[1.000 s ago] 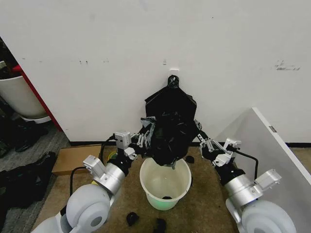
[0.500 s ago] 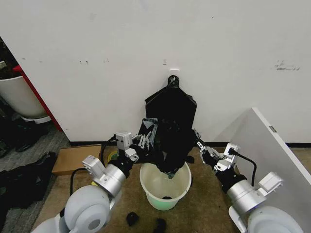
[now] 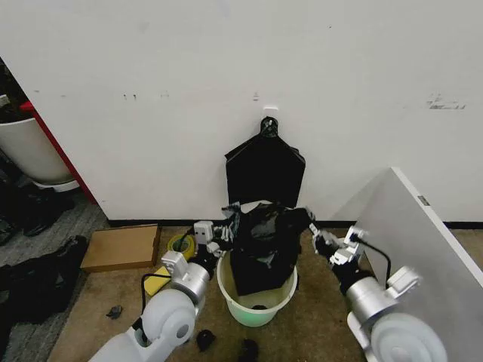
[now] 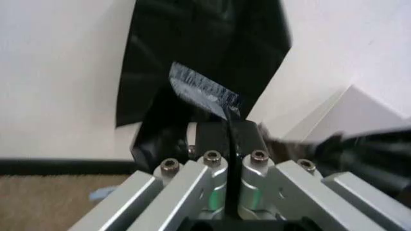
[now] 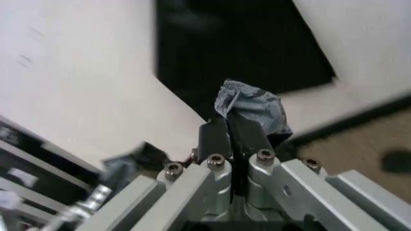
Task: Place the garbage bag over the trash bin.
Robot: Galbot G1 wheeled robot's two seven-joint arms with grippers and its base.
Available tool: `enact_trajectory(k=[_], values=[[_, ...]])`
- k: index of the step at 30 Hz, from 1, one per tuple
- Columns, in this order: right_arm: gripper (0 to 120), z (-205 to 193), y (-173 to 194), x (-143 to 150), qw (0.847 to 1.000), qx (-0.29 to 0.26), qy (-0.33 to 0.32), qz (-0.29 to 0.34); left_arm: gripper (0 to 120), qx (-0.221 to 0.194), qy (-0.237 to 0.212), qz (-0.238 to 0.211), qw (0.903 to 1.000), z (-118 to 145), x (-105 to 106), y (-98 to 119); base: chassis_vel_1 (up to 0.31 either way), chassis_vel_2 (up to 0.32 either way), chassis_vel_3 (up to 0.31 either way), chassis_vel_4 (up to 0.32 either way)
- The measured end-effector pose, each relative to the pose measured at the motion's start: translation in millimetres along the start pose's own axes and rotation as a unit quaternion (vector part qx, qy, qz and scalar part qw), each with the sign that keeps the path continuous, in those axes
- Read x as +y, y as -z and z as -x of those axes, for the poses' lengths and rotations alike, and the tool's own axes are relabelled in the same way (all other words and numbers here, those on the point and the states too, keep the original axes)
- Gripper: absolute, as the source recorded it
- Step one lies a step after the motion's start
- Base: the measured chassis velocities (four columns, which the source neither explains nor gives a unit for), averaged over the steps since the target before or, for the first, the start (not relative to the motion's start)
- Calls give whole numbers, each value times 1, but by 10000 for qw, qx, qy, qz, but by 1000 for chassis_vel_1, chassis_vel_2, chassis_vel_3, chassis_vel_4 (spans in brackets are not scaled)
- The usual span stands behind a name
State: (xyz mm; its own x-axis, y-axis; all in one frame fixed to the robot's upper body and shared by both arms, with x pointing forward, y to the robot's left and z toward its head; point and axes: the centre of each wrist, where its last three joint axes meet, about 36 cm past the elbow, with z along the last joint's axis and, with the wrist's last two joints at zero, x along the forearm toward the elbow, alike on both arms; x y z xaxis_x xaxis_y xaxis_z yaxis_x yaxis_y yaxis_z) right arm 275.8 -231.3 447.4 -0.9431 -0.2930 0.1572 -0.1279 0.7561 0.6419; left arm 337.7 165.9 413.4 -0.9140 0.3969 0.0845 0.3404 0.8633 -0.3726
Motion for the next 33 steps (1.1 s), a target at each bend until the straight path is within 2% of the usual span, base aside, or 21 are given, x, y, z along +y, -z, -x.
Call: enact_trajectory(k=[5,9,12,20,25,33], values=[[0,3,-37,-24,9985,202,-459,-197,0,115,223,59,9997,-12,7,-13,0,0,0,0],[0,-1,-44,-30,9965,296,-689,-369,0,139,378,96,9991,-21,12,-17,0,0,0,0],[0,-12,-51,-34,9908,525,-1014,-730,0,214,544,155,9982,-37,14,-26,0,0,0,0],[0,-32,-56,-25,9791,944,-1284,-1261,0,512,710,143,9961,-75,4,-49,0,0,0,0],[0,-33,-58,-25,9725,1163,-1374,-1479,0,714,812,132,9941,-88,2,-63,0,0,0,0],[0,-41,-47,-16,9599,1565,-1581,-1708,0,945,870,140,9916,-110,-5,-64,0,0,0,0]])
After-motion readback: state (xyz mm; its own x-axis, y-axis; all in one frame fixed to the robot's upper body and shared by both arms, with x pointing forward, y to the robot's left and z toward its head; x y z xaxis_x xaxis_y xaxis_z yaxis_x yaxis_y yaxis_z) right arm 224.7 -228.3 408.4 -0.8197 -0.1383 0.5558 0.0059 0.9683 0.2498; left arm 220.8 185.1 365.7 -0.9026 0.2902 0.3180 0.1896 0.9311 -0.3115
